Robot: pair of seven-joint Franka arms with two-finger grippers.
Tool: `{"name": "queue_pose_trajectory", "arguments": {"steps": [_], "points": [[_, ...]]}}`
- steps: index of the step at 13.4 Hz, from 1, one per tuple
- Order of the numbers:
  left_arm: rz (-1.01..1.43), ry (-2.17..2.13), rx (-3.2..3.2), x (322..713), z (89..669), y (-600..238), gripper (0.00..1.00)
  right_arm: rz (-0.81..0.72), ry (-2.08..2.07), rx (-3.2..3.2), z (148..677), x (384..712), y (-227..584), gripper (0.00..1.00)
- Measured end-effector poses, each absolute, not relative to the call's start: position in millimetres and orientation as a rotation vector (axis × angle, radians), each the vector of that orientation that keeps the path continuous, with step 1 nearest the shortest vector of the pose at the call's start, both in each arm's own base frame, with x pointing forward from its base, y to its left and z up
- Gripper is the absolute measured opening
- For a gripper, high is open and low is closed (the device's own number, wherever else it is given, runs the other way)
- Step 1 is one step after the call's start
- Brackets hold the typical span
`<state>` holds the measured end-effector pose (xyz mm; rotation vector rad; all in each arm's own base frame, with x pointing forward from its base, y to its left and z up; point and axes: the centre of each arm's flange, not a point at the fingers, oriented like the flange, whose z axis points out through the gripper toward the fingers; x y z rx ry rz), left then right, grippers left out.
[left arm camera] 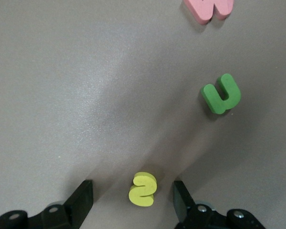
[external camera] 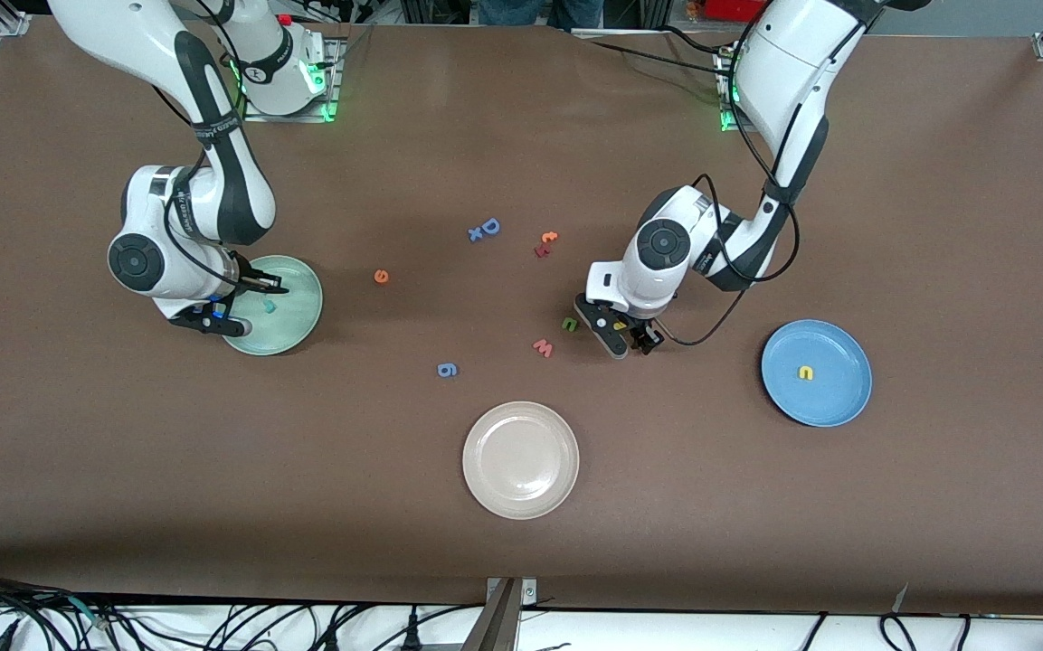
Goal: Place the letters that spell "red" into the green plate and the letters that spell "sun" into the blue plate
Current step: 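Carry teal 6 to the green plate while the left gripper grasps yellow 2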
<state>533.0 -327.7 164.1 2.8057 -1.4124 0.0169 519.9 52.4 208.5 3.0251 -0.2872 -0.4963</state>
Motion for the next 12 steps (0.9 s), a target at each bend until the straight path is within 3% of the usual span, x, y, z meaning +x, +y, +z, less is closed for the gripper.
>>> {"name": "queue_pose_trajectory", "arguments": {"steps": [5,7,8,12], "points": [[0.037,-1.421,2.799,533,166,-330,0.58,-0.537,-0.276,3.004,192,513,54,0.28],[0.045,-1.422,2.798,534,167,-331,0.36,-0.545,-0.274,2.998,188,512,54,0.45],[0.046,-1.423,2.797,534,167,-331,0.30,-0.547,-0.271,2.997,188,512,54,0.54],[0.049,-1.424,2.798,535,167,-330,0.30,-0.516,-0.222,3.025,202,522,75,0.98]]}}
